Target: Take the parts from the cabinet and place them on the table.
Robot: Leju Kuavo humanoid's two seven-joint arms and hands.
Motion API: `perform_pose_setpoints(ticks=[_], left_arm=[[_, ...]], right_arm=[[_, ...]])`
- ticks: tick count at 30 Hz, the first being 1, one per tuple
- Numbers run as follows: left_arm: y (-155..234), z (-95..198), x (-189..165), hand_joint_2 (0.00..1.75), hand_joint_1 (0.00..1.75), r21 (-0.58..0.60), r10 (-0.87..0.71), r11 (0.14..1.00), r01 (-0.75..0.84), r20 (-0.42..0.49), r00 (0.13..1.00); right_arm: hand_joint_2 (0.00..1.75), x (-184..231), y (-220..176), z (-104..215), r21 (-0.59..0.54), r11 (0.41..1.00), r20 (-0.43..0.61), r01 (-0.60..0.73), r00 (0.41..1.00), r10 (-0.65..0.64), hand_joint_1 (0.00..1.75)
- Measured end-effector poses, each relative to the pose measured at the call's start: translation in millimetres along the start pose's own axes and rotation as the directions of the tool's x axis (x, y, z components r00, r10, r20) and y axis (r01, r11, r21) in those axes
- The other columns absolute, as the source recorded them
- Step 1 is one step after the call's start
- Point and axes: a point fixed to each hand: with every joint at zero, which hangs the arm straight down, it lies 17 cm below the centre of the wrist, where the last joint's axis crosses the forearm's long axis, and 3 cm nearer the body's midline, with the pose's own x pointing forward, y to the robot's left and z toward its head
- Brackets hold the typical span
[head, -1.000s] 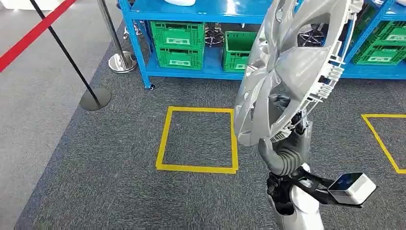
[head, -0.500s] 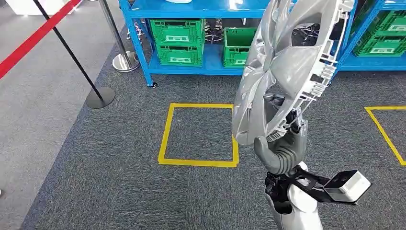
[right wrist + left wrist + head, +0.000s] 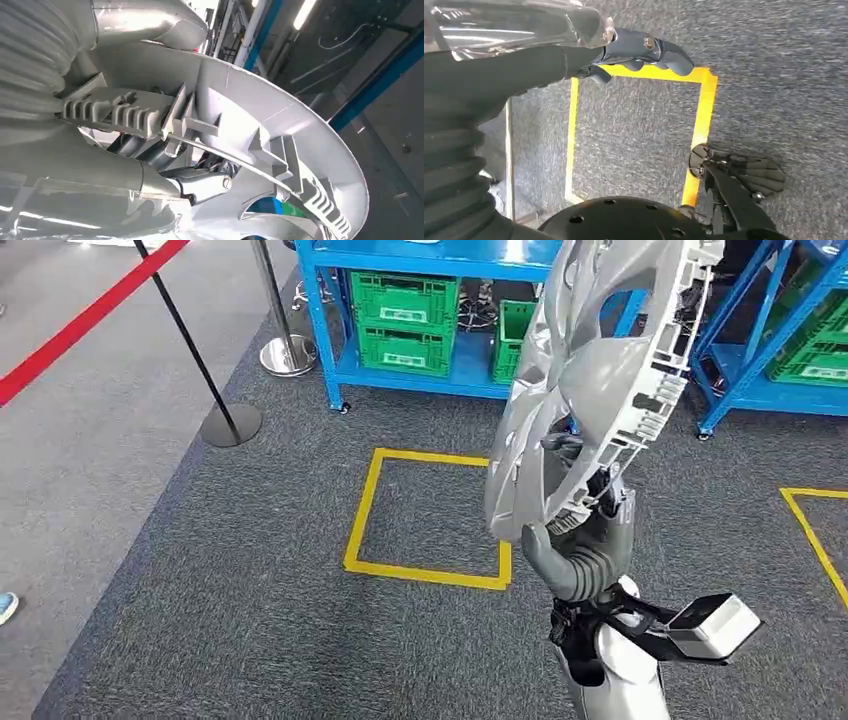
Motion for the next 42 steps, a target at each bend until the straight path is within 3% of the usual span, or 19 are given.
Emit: perform_pose_setpoints(ticks=[42], left_arm=[[13,-3,-6,1.75,0.0,0.007,-0.056,0.998,0.056,0.008,0.998]], right_arm=[[1.75,23,-13,21,-0.08,0.992,0.019,-0.1,0.995,0.102,1.75]])
